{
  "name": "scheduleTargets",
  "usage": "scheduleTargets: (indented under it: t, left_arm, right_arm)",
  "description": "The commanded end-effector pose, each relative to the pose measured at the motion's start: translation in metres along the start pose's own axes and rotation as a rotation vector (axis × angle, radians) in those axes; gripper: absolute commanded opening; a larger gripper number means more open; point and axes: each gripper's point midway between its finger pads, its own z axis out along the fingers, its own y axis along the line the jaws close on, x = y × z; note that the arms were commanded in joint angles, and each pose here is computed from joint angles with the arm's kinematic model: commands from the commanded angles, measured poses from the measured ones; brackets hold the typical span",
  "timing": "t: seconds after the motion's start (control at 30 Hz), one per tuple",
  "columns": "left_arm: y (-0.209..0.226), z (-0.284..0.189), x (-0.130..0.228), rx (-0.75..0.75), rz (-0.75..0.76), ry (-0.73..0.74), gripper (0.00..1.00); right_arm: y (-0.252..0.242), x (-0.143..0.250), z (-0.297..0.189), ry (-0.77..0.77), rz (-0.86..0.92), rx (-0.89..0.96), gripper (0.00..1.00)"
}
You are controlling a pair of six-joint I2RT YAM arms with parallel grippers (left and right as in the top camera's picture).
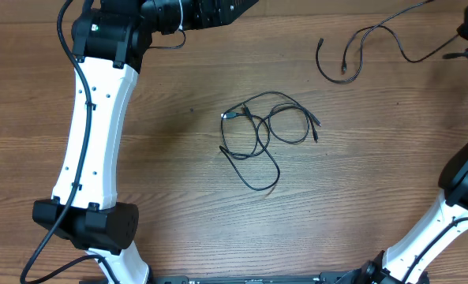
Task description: Untangle cables
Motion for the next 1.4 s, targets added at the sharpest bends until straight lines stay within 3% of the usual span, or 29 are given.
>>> scheduleTargets:
  t: [0.0,0.2,0.43,0.47,0.57,0.63,0.67,1.0,1.37]
  left_arm:
    - [0.000,-0.001,-0.002,-0.001,0.016,-0.006,1.00]
    - [0.000,-0.001,-0.002,-0.001,0.016,-0.006,1.00]
    - [0.000,-0.001,-0.002,-0.001,0.016,-0.006,1.00]
    - [0.000,-0.001,-0.002,-0.001,0.016,-0.006,1.00]
    - [0.000,-0.001,-0.002,-0.001,0.016,-0.006,1.00]
    - [0.000,-0.001,-0.002,-0.001,0.016,-0.006,1.00]
    - [0.000,-0.001,-0.002,-0.001,0.016,-0.006,1.00]
    - [0.000,-0.001,-0.002,-0.001,0.016,-0.006,1.00]
    - [0.000,-0.001,-0.002,-0.001,0.016,-0.006,1.00]
  right_arm:
    - [-0.037,0.003,0.004,-0.005,-0.111,0.139,0.04]
    - [-0.090,0.019,-0.006,0.052,-0.167,0.365,0.04]
    - [-0.136,0.010,-0.028,0.057,-0.241,0.508,0.05]
    - [-0.141,0.009,-0.031,0.055,-0.237,0.515,0.11]
    - [-0.152,0.007,-0.037,0.047,-0.229,0.532,0.70]
    - [-0.158,0.006,-0.040,0.046,-0.225,0.540,0.96]
    - [-0.159,0.006,-0.041,0.046,-0.223,0.542,1.00]
    - [-0.141,0.030,-0.036,0.174,-0.308,0.492,1.00]
    - [-0.050,0.060,-0.031,0.339,-0.330,0.307,1.00]
